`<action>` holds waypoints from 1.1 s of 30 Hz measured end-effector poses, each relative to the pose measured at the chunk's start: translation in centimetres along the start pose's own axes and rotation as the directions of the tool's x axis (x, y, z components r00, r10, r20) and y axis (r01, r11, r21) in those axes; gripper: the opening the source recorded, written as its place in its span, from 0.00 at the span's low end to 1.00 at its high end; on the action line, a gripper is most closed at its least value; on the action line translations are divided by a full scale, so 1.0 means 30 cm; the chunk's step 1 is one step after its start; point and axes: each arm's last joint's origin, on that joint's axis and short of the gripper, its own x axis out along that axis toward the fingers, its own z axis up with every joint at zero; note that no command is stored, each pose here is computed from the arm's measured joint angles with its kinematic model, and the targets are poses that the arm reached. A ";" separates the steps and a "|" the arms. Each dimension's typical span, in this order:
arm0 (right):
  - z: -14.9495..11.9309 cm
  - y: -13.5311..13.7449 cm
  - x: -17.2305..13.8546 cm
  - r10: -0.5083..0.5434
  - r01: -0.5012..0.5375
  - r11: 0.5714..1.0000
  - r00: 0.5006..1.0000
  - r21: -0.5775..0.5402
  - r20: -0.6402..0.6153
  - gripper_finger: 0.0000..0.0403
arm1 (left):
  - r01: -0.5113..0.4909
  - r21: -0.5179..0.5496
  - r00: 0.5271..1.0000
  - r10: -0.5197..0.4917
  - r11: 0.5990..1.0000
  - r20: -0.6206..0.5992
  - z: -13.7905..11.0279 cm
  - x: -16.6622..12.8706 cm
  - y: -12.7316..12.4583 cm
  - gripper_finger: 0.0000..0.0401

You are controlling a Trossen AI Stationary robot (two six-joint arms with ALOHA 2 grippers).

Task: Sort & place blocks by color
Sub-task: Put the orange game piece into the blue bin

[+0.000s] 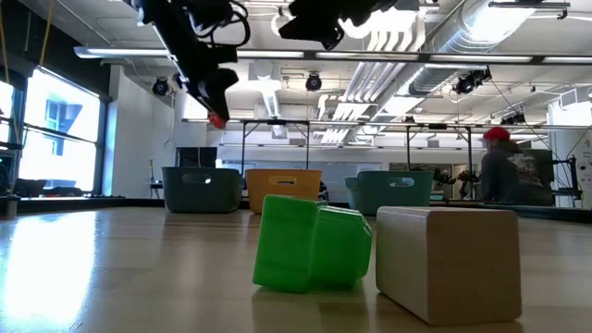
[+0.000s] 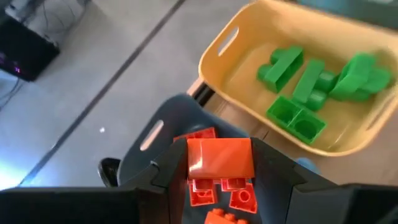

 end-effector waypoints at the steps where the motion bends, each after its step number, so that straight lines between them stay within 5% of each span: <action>1: -0.005 0.003 0.000 0.004 -0.004 1.000 1.000 -0.011 -0.015 0.53 | -0.001 0.001 1.000 0.001 1.000 -0.017 -0.003 0.017 -0.001 0.30; 10: -0.051 0.013 -0.003 0.030 -0.040 0.997 0.987 -0.065 -0.158 0.53 | 0.016 0.003 0.990 -0.016 1.000 -0.140 -0.031 0.143 -0.010 0.30; 33: -0.058 0.015 -0.004 0.046 -0.060 0.995 0.983 -0.074 -0.177 0.53 | 0.090 -0.015 0.929 -0.090 0.996 -0.359 -0.118 0.342 -0.048 0.35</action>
